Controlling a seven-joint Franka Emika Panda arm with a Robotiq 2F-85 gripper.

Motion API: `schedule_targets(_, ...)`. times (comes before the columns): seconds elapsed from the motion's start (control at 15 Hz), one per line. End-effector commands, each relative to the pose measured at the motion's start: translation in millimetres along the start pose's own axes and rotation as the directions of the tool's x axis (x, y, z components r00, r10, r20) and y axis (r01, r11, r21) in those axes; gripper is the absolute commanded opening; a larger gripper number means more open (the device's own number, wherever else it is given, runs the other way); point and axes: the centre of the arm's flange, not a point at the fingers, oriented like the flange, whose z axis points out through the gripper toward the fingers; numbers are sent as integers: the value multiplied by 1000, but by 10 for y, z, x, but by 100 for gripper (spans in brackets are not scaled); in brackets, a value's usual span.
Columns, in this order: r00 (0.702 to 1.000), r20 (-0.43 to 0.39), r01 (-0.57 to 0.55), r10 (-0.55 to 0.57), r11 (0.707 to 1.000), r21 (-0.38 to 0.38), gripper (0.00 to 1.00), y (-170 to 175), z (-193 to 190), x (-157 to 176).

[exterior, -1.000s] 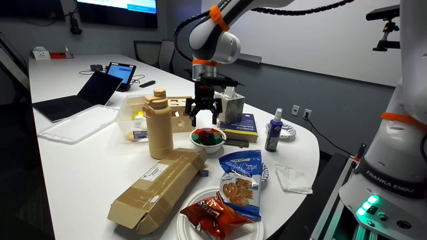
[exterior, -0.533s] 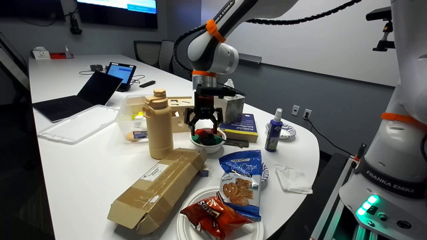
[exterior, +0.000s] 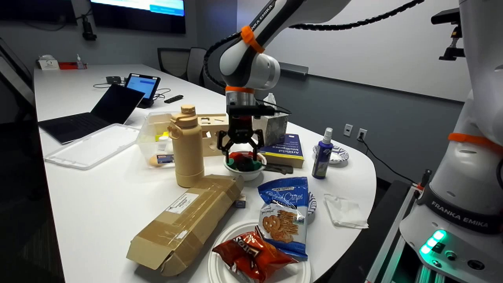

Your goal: Remove the black object from the white bowl and place it on the paper plate

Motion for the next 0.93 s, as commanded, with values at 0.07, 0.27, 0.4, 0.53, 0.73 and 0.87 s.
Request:
schedule_targets(0.07, 995, 7, -101, 101, 994, -42, 100, 1, 14, -29)
schedule_targets(0.27, 990, -9, -143, 142, 989, -47, 100, 24, 5, -26)
schedule_targets(0.4, 987, -12, -160, 160, 986, -49, 100, 20, 5, -4)
schedule_targets(0.53, 984, -16, -179, 179, 982, -58, 100, 17, -2, 28)
schedule_targets(0.73, 980, -28, -199, 198, 978, -65, 100, 18, -8, 70)
schedule_targets(0.87, 980, -35, -196, 194, 978, -66, 100, 9, -7, 92)
